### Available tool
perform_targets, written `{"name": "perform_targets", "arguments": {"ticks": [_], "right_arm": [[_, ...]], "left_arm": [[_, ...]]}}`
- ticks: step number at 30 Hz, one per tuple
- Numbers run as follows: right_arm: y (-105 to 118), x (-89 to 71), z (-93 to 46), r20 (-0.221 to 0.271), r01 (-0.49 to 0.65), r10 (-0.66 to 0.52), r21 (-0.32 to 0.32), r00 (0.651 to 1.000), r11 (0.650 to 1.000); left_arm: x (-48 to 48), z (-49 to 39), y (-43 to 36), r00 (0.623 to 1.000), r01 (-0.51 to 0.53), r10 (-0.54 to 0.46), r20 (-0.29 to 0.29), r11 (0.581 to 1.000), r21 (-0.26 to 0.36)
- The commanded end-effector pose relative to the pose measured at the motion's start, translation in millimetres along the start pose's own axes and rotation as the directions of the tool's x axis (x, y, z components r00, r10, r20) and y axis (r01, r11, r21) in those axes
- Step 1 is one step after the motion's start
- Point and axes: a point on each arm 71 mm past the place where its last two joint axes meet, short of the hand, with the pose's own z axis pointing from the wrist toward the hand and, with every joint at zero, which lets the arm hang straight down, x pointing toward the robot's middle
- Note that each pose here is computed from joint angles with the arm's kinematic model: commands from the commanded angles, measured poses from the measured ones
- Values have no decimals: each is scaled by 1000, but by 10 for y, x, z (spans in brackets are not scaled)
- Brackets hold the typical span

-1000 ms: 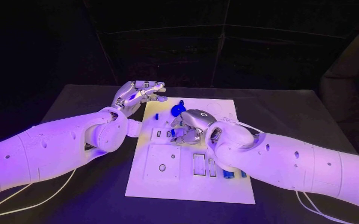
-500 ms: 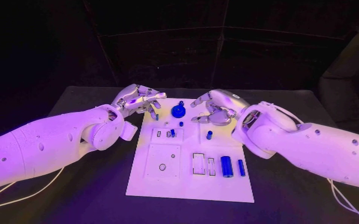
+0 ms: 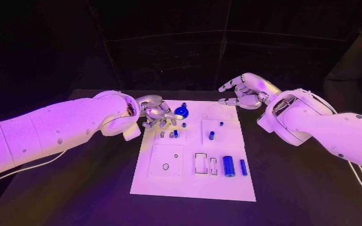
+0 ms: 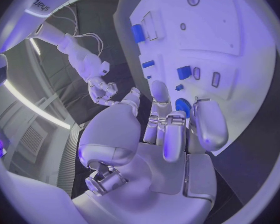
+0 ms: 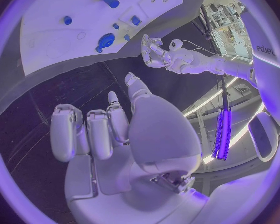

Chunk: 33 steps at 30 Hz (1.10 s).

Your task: Assemble the parts on the task board

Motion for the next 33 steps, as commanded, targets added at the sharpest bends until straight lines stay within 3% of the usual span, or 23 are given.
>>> {"name": "perform_targets", "arguments": {"ticks": [1,6,10,33], "right_arm": [[-14,-21,6,1,-40,40,8,999,999],[-56,-26,10,-12,-40,41,34,999,999],[-73,-16,28,-21,-40,41,47,999,998],[-87,26,87,-38,-39,42,70,998,997]], "left_arm": [[11,29,89,979,-202,190,-75,955,-218],[49,186,-31,945,-327,311,-102,904,-275],[81,264,-103,928,-372,353,-119,877,-303],[121,442,-226,915,-403,371,-158,852,-335]]}}
